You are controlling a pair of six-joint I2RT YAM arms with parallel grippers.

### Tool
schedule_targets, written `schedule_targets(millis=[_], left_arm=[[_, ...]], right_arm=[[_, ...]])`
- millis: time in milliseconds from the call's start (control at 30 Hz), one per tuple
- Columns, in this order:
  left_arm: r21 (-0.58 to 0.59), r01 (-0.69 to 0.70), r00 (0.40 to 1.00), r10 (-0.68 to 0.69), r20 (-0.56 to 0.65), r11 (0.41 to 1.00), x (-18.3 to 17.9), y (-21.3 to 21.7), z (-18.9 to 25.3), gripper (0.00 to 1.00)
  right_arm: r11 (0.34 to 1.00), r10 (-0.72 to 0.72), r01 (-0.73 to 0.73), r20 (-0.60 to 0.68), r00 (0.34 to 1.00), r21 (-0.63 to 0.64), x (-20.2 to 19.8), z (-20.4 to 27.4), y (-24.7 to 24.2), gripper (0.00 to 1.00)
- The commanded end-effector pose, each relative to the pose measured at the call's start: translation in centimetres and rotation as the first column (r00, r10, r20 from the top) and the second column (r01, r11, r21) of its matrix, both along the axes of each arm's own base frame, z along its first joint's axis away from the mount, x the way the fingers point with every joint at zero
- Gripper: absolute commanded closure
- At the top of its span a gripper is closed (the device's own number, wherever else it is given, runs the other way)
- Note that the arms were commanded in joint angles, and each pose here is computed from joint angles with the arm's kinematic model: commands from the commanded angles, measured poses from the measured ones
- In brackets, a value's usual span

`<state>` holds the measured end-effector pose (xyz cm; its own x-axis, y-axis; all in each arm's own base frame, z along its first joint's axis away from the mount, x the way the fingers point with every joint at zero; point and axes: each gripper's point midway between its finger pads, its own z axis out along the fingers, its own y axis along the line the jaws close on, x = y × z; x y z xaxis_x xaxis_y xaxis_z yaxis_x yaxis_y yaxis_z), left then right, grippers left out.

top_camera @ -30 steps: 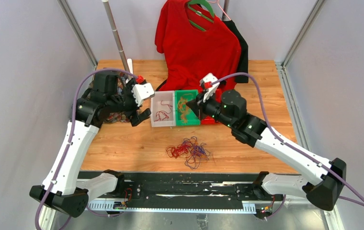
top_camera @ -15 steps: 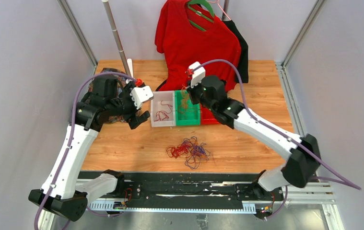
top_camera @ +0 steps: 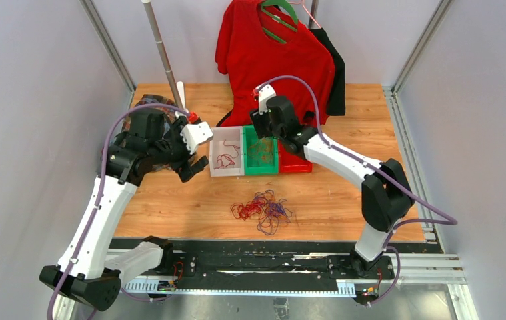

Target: Untangle the cables

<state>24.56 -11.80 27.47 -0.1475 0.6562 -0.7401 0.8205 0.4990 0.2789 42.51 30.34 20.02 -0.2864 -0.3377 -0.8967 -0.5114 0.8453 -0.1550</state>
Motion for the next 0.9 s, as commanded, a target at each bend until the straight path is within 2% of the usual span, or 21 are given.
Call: schedule_targets(millis=[0, 100, 233, 333, 400, 533, 667, 867], left_arm=[[-0.011, 0.005, 1.000, -0.005, 0.001, 1.000, 0.3, -0.1, -0.5, 0.02], [-0.024, 0.047, 0.998, -0.048, -0.027, 0.999, -0.1, -0.7, -1.4, 0.02], [-0.049, 0.090, 0.993, -0.094, -0.072, 0.995, -0.6, -1.6, -2.6, 0.02], [-0.061, 0.123, 0.986, -0.129, -0.107, 0.991, -1.0, -2.1, -3.7, 0.02], [-0.061, 0.141, 0.981, -0.148, -0.124, 0.988, -1.2, -2.2, -4.5, 0.02], [-0.052, 0.139, 0.979, -0.145, -0.146, 0.989, -1.2, -2.1, -5.3, 0.02], [-0.043, 0.137, 0.981, -0.142, -0.134, 0.990, -1.3, -1.9, -5.2, 0.01], [-0.050, 0.143, 0.982, -0.148, -0.113, 0.988, -1.6, -1.9, -4.7, 0.01]], right_arm=[[0.997, -0.027, 0.023, 0.057, 0.998, 0.072, -0.7, 3.6, -1.0, 0.37], [0.996, 0.005, -0.007, 0.028, 1.000, 0.092, -3.8, 2.4, -1.6, 0.35], [0.982, 0.111, -0.103, -0.043, 0.993, 0.159, -9.8, 0.0, -1.0, 0.30], [0.973, 0.196, -0.179, -0.111, 0.974, 0.145, -14.3, -3.2, -0.4, 0.28], [0.976, 0.197, -0.177, -0.166, 0.966, 0.127, -16.3, -5.3, -0.7, 0.27], [0.975, 0.205, -0.178, -0.241, 0.949, 0.130, -18.4, -8.0, -1.4, 0.27], [0.966, 0.259, -0.241, -0.308, 0.915, 0.098, -19.6, -10.4, -1.2, 0.31], [0.967, 0.241, -0.253, -0.395, 0.886, 0.024, -19.5, -13.7, -0.9, 0.38]])
